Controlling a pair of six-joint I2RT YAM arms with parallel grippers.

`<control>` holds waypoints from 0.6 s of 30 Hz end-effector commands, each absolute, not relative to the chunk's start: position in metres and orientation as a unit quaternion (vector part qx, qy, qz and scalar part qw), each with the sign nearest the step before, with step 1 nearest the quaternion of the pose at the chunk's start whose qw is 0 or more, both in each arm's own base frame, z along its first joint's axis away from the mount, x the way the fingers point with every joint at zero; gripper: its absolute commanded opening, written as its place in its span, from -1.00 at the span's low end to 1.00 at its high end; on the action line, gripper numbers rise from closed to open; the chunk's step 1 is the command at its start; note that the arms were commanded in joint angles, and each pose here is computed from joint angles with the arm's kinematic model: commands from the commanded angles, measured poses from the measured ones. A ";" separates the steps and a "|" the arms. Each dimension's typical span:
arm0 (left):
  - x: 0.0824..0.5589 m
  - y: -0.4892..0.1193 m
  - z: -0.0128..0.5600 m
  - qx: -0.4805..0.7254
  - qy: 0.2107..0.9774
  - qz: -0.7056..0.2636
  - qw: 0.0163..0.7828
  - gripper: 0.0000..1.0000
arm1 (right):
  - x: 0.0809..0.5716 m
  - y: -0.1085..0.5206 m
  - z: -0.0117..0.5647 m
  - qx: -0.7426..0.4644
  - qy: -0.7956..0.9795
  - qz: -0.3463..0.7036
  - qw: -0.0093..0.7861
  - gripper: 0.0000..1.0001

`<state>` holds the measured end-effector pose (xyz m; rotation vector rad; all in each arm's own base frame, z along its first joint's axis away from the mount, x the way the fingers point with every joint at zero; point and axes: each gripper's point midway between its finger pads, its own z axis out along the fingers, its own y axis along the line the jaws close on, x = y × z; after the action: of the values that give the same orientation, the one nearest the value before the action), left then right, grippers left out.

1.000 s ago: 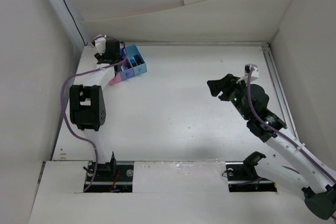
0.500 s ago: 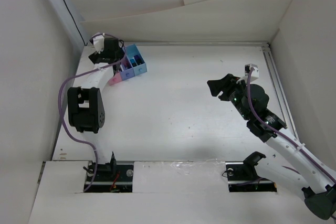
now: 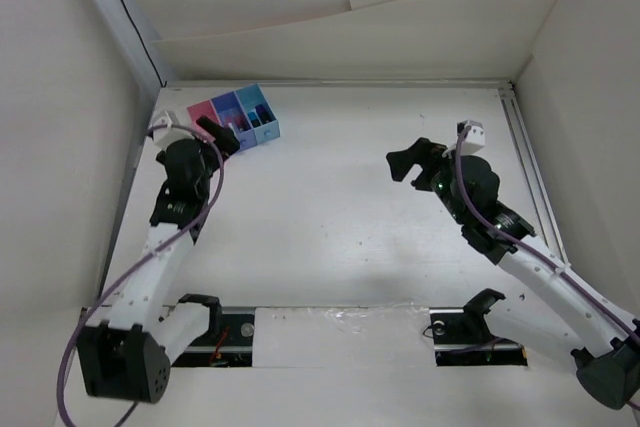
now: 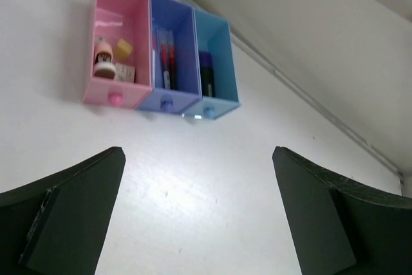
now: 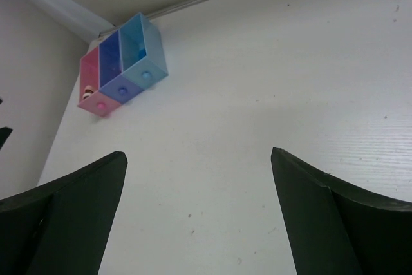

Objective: Sort the stationery into containers
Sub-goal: Reset both arms

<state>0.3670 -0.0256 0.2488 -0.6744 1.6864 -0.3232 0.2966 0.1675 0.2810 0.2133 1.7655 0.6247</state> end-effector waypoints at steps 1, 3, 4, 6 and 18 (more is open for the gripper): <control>0.337 -0.038 0.249 -0.253 0.732 -0.176 0.607 1.00 | 0.304 0.171 0.292 0.086 0.747 0.272 0.601 1.00; 0.322 -0.042 0.239 -0.243 0.737 -0.189 0.602 1.00 | 0.303 0.172 0.292 0.086 0.747 0.271 0.602 1.00; 0.313 -0.045 0.250 -0.239 0.724 -0.207 0.614 1.00 | 0.303 0.171 0.292 0.082 0.747 0.268 0.603 1.00; 0.304 -0.053 0.252 -0.225 0.721 -0.232 0.613 1.00 | 0.303 0.171 0.292 0.079 0.747 0.266 0.604 1.00; 0.284 -0.093 0.264 -0.154 0.701 -0.339 0.609 1.00 | 0.272 0.171 0.331 0.051 0.726 0.304 0.615 1.00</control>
<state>0.2870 -0.0788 0.2573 -0.4200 1.6455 -0.6971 0.2798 0.1688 0.2991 0.1477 1.7281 0.6610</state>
